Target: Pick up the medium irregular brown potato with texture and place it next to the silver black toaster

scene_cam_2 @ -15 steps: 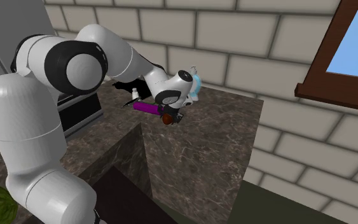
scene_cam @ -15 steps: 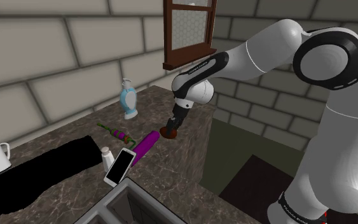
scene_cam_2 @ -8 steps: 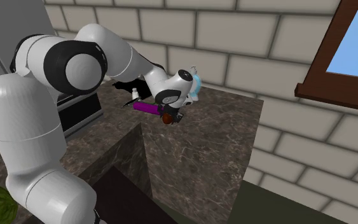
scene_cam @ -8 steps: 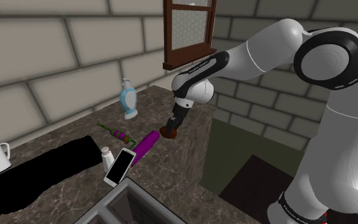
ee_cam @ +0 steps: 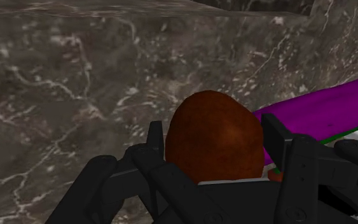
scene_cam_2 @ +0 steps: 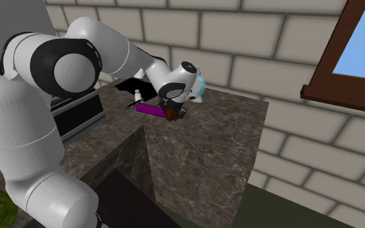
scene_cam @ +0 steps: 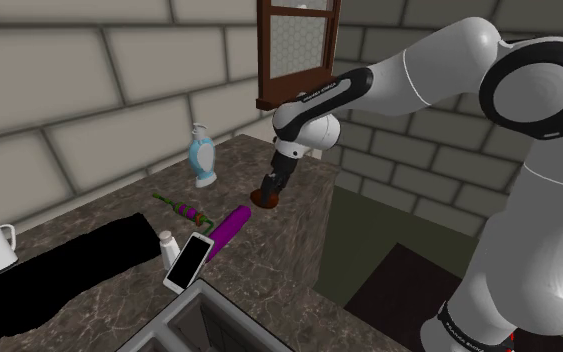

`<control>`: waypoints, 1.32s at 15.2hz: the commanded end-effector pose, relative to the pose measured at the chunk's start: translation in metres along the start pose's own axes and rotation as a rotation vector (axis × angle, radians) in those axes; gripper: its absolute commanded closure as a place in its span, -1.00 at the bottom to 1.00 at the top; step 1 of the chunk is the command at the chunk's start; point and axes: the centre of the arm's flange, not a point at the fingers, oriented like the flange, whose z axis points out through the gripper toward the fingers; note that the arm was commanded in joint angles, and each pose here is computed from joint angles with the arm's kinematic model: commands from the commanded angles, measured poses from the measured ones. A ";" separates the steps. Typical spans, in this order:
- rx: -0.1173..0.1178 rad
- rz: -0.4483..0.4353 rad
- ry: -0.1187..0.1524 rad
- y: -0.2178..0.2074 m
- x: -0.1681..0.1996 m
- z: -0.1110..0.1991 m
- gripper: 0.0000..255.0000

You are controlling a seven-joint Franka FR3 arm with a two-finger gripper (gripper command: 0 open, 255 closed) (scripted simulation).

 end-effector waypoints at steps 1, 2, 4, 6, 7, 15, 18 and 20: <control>0.000 0.000 0.000 -0.003 0.002 -0.010 1.00; 0.000 0.000 0.000 -0.005 0.002 -0.015 1.00; 0.000 0.000 0.000 -0.009 0.004 -0.025 1.00; 0.000 0.000 0.000 -0.013 0.006 -0.034 1.00; 0.000 0.000 0.000 -0.015 0.007 -0.039 1.00; 0.000 0.000 0.000 -0.031 0.015 -0.077 1.00; 0.000 0.000 0.000 -0.037 0.018 -0.092 1.00; 0.000 0.000 0.000 -0.041 0.020 -0.101 1.00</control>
